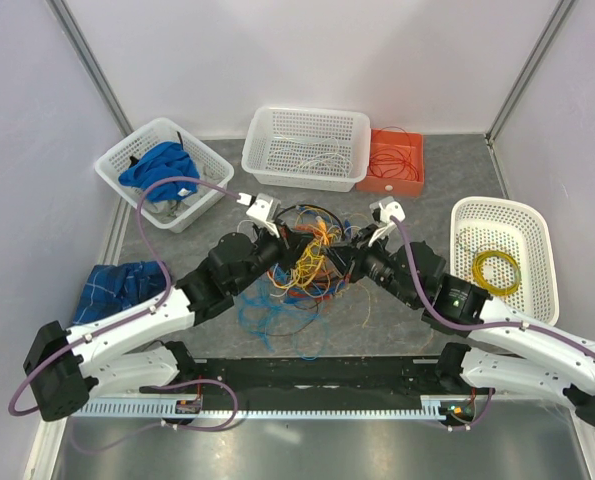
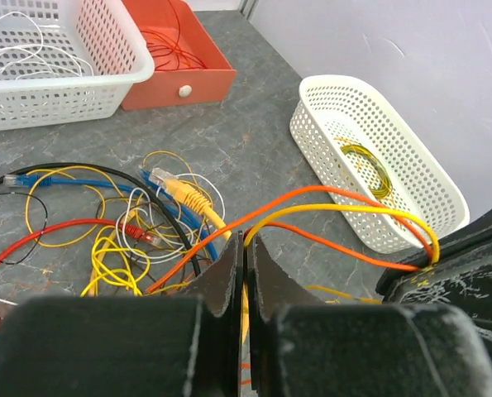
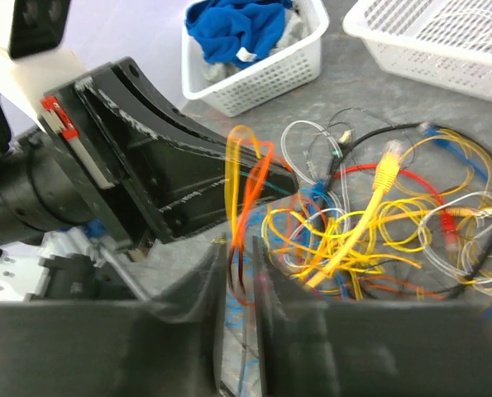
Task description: Untangle the cables
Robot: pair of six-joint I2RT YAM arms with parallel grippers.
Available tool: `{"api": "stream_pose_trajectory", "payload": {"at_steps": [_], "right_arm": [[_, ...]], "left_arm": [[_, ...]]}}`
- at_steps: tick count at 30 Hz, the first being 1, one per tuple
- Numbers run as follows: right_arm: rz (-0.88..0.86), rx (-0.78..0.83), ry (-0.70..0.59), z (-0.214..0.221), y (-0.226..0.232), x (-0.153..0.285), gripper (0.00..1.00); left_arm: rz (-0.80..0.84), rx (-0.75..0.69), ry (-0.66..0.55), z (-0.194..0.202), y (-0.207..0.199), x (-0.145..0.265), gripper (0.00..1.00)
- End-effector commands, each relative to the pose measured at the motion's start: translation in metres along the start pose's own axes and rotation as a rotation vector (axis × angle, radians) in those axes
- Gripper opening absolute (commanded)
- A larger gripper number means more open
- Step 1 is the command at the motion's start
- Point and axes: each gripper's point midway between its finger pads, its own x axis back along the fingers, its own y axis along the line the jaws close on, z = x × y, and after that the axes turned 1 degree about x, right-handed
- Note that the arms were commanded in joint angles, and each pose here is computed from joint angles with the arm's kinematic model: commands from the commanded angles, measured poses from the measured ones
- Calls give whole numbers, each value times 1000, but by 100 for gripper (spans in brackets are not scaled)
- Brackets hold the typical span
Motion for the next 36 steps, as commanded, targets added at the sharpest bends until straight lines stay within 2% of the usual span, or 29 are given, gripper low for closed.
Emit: {"api": "stream_pose_trajectory", "payload": {"at_steps": [1, 3, 5, 8, 14, 17, 20, 27, 32, 36], "right_arm": [[26, 8, -32, -9, -5, 7, 42], [100, 14, -65, -19, -17, 10, 63], [159, 28, -92, -30, -26, 17, 75], [244, 46, -142, -47, -40, 30, 80], [240, 55, -155, -49, -41, 33, 76], [201, 50, -144, -42, -35, 27, 73], [167, 39, -143, -36, -30, 19, 72], [79, 46, -155, -37, -8, -8, 70], [-2, 55, -168, -42, 11, -21, 68], [-41, 72, -114, -21, 18, -44, 66]], "left_arm": [[-10, -20, -30, -18, -3, -1, 2], [-62, -9, -20, -20, 6, 6, 2], [-94, -4, -31, -30, 12, 14, 2], [-166, -11, -35, -48, 25, 27, 2], [-182, -38, -127, -109, 18, 54, 2], [-158, -55, -203, -149, 3, 67, 2], [-113, -61, -250, -172, -11, 76, 2], [23, -84, -205, -177, -41, 75, 2], [18, -87, -189, -173, -39, 73, 2], [28, -93, -182, -173, -42, 71, 2]]}}
